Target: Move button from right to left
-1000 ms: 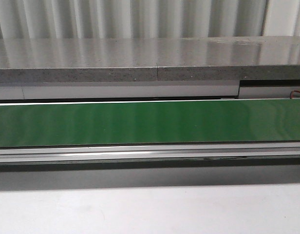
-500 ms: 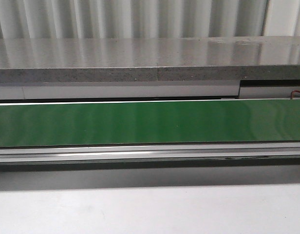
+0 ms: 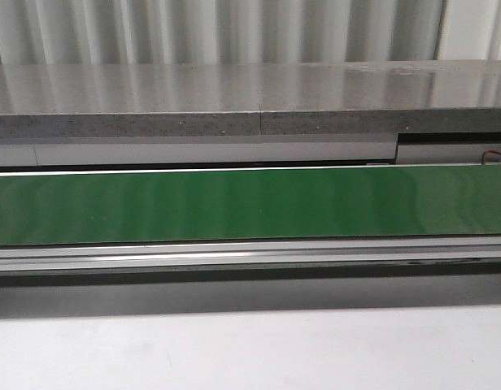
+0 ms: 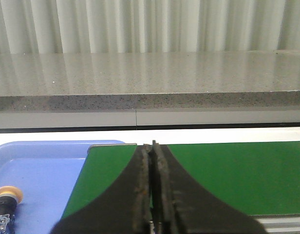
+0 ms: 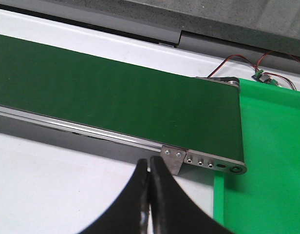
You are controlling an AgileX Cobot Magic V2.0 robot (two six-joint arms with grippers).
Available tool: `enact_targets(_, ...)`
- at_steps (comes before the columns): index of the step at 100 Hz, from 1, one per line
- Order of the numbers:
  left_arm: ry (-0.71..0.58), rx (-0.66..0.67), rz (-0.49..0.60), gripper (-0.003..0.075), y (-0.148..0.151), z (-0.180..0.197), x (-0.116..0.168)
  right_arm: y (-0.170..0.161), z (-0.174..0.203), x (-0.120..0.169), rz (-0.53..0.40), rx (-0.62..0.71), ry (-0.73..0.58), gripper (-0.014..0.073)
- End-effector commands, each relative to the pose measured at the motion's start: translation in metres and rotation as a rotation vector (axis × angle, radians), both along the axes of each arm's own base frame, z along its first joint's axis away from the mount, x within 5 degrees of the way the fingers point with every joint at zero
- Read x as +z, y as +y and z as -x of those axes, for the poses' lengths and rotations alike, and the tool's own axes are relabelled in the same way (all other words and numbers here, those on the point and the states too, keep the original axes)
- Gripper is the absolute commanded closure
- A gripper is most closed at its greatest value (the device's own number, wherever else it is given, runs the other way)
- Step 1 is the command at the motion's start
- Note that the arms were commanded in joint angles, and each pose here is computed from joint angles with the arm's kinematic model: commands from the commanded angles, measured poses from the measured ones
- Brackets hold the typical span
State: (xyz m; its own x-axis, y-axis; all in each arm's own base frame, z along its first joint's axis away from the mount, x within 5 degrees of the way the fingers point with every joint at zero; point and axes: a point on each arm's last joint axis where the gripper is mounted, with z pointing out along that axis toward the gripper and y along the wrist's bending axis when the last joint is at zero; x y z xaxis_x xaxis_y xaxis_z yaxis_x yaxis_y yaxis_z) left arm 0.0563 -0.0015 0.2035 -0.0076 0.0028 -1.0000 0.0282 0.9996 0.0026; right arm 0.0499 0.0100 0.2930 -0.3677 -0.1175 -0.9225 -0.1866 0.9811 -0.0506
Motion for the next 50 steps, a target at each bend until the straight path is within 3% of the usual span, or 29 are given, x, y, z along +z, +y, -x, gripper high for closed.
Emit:
enact_targets(1, -0.079, -0.001, 0.012, 0.0741, -0.0001, 0.001, -0.0037, -0.0002, -0.0025, 0.014, -0.002, -0.003, -0.089, 0.0661)
enact_targets(50, -0.087, -0.002, 0.012, 0.0741, -0.0001, 0.0011, -0.003, -0.0002, -0.0025, 0.014, -0.002, -0.003, -0.089, 0.0661)
